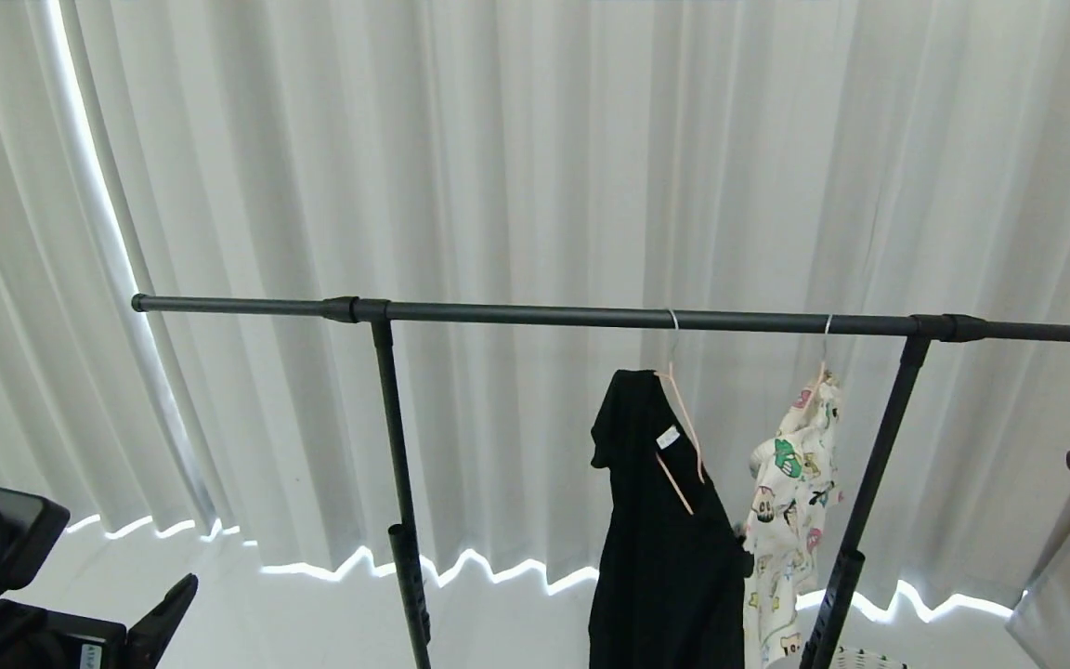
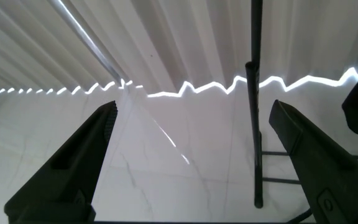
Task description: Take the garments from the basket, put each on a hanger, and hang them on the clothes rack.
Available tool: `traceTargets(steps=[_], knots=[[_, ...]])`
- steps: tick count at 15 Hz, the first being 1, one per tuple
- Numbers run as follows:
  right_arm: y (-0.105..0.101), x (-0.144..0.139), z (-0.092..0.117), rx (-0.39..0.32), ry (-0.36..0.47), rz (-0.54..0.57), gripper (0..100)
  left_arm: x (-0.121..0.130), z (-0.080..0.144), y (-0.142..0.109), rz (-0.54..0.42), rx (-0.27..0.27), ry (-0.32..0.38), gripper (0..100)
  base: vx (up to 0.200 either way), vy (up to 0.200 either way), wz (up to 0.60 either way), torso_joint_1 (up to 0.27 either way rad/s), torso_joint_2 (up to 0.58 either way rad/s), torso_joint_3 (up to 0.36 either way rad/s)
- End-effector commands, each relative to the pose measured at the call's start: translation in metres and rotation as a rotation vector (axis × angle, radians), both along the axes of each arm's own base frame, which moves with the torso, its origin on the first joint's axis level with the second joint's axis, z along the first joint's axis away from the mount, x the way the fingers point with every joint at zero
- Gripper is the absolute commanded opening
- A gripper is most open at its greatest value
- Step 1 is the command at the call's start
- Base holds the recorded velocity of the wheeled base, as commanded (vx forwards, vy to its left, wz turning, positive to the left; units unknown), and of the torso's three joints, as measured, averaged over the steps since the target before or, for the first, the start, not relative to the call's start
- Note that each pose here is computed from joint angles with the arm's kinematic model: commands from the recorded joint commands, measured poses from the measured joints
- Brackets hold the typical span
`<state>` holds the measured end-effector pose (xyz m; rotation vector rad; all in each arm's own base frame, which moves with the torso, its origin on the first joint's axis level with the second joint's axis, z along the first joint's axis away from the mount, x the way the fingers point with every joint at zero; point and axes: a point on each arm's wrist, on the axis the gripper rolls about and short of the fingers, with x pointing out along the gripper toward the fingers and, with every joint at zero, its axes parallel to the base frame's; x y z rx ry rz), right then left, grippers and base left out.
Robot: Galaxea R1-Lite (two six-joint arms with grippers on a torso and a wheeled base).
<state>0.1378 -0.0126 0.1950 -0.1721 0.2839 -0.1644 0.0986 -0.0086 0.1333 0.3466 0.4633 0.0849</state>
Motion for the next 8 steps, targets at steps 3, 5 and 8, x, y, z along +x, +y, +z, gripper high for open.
traceTargets(steps=[3, 5, 8], knots=[[-0.001, -0.031, -0.008, -0.012, -0.040, -0.045, 100, -0.028, -0.011, 0.004, 0.000, 0.011, -0.058, 100, 0.000, 0.000, 0.00, 0.000, 0.00, 0.000], [0.000, -0.051, -0.012, -0.025, -0.082, -0.088, 100, -0.057, -0.031, 0.010, 0.029, 0.058, -0.110, 100, 0.000, 0.000, 0.00, 0.000, 0.00, 0.000], [0.004, -0.093, -0.042, -0.081, -0.068, -0.085, 100, -0.098, -0.047, 0.016, 0.029, 0.073, -0.194, 100, 0.000, 0.000, 0.00, 0.000, 0.00, 0.000]])
